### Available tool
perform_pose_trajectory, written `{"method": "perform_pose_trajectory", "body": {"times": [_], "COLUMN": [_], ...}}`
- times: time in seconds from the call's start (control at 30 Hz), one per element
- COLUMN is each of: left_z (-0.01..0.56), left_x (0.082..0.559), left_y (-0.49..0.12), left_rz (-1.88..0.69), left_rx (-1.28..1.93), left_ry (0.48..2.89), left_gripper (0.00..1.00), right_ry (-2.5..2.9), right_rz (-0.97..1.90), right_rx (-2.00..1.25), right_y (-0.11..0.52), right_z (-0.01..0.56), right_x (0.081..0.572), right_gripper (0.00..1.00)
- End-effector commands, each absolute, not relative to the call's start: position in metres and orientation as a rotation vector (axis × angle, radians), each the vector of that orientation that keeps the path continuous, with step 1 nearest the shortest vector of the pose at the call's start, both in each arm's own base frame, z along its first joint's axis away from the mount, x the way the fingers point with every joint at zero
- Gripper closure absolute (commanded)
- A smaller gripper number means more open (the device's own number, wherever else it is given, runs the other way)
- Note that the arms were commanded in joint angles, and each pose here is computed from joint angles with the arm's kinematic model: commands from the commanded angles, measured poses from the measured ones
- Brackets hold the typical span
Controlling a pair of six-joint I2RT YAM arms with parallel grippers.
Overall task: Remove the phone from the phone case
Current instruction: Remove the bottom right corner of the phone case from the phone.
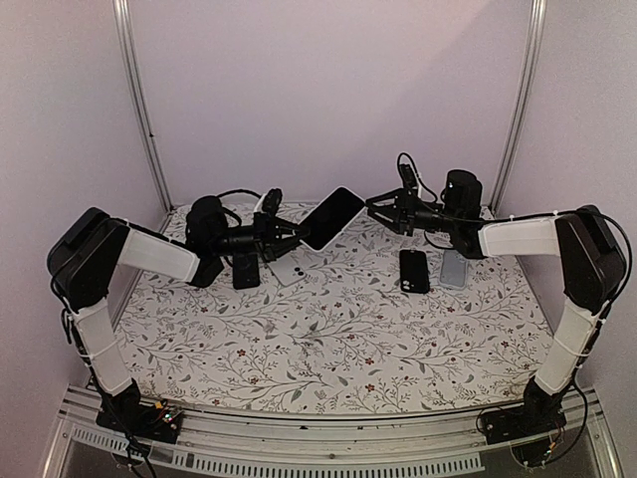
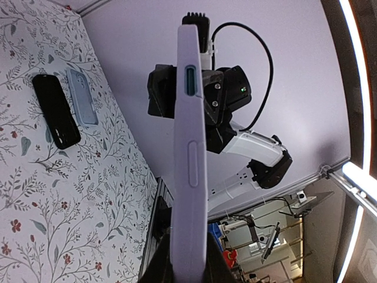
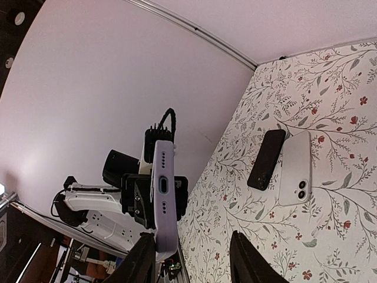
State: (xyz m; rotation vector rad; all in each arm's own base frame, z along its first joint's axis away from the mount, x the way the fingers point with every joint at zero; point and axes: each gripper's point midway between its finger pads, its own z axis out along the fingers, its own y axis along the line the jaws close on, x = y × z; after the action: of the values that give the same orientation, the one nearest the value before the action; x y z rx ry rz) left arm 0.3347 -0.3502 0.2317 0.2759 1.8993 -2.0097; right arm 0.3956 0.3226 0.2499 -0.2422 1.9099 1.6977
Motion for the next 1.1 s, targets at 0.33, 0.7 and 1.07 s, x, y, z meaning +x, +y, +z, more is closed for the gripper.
{"method": "perform_pose_trajectory", "body": {"times": [0.33,0.7,1.07], "left_z": [0.317,0.316,0.329], "left_x": [0.316,0.305,0.29], "left_y": [-0.339,-0.354,-0.355], "left_rz": [-1.958,-2.003,-2.011], "left_rx": [0.496,0.587,0.673], "left_ry": [1.56,1.551,1.464], "left_gripper": [1.0,1.0,1.0], "right_ry": [1.973,1.979,2.007], "right_rz": [1.652,1.713,1.748], "right_rx": [-0.212,-0.291,-0.294], "right_y": [0.32,0.333,0.339], "right_z": [0.24,0.243,0.236], "right_x": [0.398,0.391,0.387], "right_gripper": [0.61,0.61,0.61]}}
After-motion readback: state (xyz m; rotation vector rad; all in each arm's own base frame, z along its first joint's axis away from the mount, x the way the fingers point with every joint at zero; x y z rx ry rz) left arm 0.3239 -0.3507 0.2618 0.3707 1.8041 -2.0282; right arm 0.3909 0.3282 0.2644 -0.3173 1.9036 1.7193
